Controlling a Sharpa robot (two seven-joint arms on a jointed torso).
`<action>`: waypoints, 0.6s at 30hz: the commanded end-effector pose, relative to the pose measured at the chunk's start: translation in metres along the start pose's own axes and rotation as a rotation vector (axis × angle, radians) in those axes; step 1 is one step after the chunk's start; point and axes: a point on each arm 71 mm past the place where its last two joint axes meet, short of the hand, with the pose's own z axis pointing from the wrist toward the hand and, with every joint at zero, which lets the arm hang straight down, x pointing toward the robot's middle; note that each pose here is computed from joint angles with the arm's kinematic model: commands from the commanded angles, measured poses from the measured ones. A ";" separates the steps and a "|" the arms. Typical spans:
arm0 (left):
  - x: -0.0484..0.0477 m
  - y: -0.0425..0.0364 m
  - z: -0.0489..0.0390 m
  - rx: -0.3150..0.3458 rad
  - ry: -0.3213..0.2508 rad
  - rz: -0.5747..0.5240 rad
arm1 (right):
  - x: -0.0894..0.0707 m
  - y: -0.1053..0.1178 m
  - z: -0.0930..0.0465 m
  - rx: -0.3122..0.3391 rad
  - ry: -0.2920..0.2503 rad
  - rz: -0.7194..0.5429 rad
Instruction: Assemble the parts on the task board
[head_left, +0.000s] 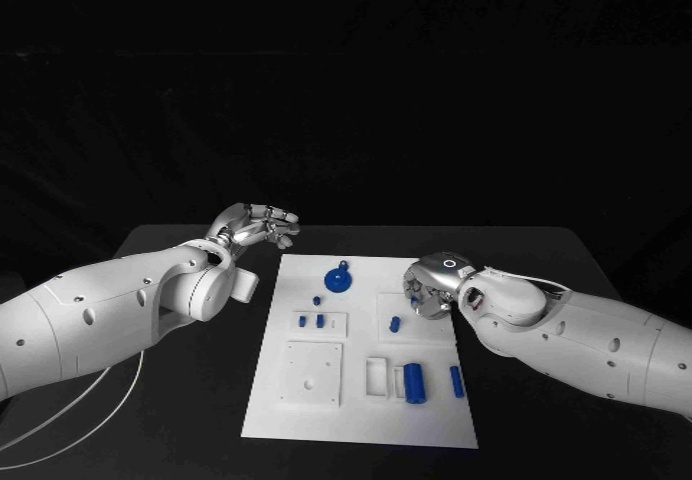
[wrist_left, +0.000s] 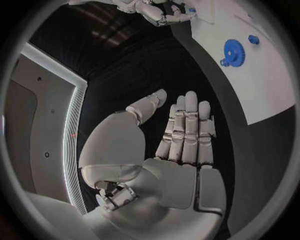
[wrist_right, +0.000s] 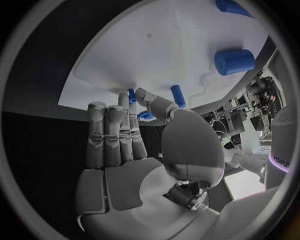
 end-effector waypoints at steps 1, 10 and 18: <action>-0.0005 -0.0012 0.0008 0.005 -0.011 -0.022 | -0.007 0.002 -0.001 -0.009 -0.051 0.017; -0.0026 -0.0002 0.0016 0.001 -0.016 -0.020 | -0.016 0.001 -0.003 -0.018 -0.087 0.037; -0.0050 0.0006 0.0019 -0.001 -0.021 -0.018 | -0.030 0.006 -0.008 -0.039 -0.122 0.140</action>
